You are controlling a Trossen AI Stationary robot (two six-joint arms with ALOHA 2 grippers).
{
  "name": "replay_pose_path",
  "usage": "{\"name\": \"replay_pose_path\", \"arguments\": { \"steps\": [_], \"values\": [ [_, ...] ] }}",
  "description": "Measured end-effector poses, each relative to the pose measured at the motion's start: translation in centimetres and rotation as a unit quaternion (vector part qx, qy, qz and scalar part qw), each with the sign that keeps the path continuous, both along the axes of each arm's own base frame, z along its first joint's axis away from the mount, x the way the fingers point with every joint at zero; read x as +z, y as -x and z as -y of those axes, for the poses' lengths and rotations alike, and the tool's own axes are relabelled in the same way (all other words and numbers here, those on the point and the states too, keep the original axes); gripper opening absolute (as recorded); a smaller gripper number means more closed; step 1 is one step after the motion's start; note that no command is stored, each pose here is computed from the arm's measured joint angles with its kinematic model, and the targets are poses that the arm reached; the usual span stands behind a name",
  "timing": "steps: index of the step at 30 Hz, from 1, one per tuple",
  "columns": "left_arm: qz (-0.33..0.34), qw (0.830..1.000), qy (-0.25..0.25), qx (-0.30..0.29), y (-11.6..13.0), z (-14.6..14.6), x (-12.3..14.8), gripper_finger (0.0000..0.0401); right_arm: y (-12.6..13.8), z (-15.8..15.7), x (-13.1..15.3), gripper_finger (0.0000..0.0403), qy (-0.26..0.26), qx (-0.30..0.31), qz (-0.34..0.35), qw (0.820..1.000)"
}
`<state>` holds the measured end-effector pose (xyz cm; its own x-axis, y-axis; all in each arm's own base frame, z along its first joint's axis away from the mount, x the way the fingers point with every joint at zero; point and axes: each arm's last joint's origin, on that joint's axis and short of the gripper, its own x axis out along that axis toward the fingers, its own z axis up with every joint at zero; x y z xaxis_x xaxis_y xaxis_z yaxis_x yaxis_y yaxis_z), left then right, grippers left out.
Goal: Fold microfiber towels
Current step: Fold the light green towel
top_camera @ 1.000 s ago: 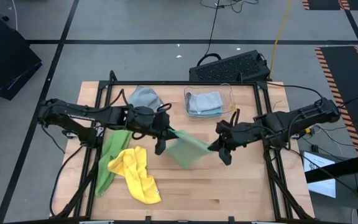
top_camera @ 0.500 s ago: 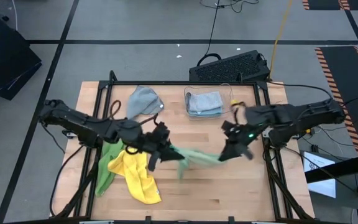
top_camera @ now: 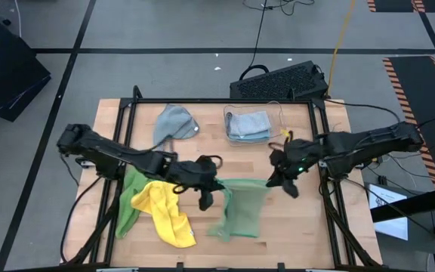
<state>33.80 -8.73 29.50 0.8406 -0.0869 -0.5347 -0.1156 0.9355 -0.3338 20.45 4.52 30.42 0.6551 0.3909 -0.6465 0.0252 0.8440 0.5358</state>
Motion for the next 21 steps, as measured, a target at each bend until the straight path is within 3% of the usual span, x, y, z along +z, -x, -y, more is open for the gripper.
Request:
{"name": "replay_pose_path", "arguments": {
  "steps": [5, 9, 11, 17, 21],
  "values": [
    [-0.074, 0.996, -0.047, -0.003, -2.0, -1.5, -4.1, 0.0008, -0.5, 1.6, -5.9, 0.0002, 0.015, -0.069, -0.044, 0.996],
    [-0.119, 0.992, -0.033, -0.013, -2.5, -2.9, -5.7, 0.0008, -0.5, 2.3, -8.2, 0.0002, -0.013, -0.103, -0.049, 0.993],
    [-0.123, 0.992, -0.014, -0.023, -2.3, -3.6, -5.4, 0.0008, -0.8, 2.5, -8.2, 0.0002, -0.035, -0.108, -0.038, 0.993],
    [-0.056, 0.998, 0.001, -0.016, -0.7, -5.5, -1.1, 0.0008, -1.8, 2.8, -7.1, 0.0002, -0.071, -0.136, 0.032, 0.988],
    [-0.076, 0.994, -0.024, -0.073, 0.8, -6.3, -0.3, 0.0008, -2.4, 2.9, -6.0, 0.0002, -0.080, -0.135, 0.095, 0.983]
  ]
}}
